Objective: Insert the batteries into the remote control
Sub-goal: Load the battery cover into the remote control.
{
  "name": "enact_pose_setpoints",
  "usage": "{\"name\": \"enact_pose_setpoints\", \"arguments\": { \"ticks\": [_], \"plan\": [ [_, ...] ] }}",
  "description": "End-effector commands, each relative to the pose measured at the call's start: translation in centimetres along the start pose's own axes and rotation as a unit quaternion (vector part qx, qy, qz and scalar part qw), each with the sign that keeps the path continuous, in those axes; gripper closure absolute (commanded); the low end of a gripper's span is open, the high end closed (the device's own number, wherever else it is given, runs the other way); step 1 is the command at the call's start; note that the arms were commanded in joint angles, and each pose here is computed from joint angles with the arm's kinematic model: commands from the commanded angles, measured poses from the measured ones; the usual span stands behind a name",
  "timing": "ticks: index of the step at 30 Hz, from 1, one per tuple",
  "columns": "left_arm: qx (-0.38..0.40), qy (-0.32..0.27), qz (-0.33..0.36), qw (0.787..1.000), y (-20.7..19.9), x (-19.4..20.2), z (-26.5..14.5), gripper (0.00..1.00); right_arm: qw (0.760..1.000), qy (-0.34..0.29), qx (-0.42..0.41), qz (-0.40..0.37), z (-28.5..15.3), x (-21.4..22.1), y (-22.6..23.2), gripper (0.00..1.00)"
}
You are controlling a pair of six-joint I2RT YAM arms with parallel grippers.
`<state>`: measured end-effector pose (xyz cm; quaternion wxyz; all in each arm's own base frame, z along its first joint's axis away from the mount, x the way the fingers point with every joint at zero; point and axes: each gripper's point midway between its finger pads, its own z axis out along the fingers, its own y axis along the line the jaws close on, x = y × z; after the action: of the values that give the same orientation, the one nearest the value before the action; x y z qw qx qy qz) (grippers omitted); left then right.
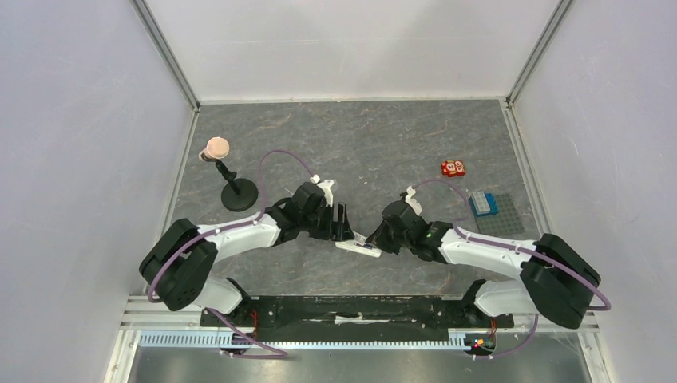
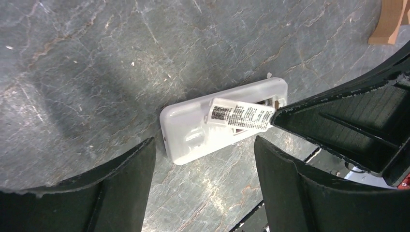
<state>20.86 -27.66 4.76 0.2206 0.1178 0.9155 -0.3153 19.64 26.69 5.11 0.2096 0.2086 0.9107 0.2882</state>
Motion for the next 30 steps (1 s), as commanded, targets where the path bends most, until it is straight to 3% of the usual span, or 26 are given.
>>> {"name": "enact_pose_setpoints", "arguments": {
  "ticks": [1, 30],
  "plan": [
    [-0.003, -0.042, 0.018, 0.999, -0.9, -2.6, -1.2, 0.20, 0.999, -0.024, -0.044, -0.006, -1.3, -1.3, 2.4, 1.00],
    [-0.005, -0.027, 0.005, 1.000, -0.1, -2.3, -0.4, 0.18, 0.997, 0.056, -0.007, -0.049, -2.4, -0.3, -1.9, 1.00]
  ]
}}
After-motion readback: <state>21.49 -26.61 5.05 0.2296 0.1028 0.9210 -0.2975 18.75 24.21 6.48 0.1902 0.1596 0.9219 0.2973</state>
